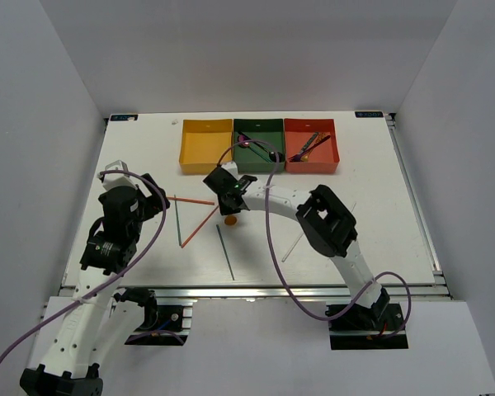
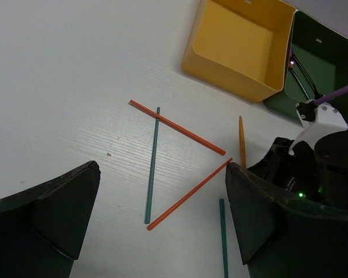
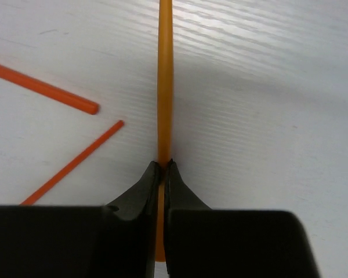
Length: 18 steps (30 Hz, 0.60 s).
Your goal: Sort the eating utensils into containers
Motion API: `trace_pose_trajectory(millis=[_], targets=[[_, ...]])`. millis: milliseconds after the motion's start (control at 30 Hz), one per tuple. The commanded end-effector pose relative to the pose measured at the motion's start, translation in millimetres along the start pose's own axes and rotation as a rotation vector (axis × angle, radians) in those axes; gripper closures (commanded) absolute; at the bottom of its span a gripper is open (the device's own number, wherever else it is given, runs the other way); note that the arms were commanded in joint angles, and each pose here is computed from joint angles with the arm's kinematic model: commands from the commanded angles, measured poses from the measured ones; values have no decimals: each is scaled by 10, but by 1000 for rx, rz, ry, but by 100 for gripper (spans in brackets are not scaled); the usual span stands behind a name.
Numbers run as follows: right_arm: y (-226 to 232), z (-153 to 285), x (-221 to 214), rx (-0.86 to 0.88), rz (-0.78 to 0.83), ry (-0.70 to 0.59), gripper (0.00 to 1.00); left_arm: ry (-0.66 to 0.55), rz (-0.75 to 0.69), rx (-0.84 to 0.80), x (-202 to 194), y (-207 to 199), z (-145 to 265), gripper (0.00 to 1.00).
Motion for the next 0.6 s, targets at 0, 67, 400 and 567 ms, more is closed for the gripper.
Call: trace_pose_trajectory(millis=[0, 67, 400, 567], targets=[[-307, -18, -190, -84, -27, 78, 100, -12, 6, -7, 14, -2, 21, 2], [-380, 126, -158, -98, -19, 55, 100, -10, 6, -8, 15, -5, 17, 2], [-568, 1085, 582, 186, 421, -291, 100, 1, 0, -9, -4, -13, -5, 2], [-1131, 915, 1193, 212, 616, -376, 100, 9, -3, 0, -11, -11, -28, 2]])
Point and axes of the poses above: each gripper's point midway between its finger pads, its own z axis back along the fingers, its own y axis along the line the jaws close on, x = y × z, the point moved 8 cm from there along z, back along the fingers, and after that the axes turned 1 degree about -z, right-handed, at the moved point
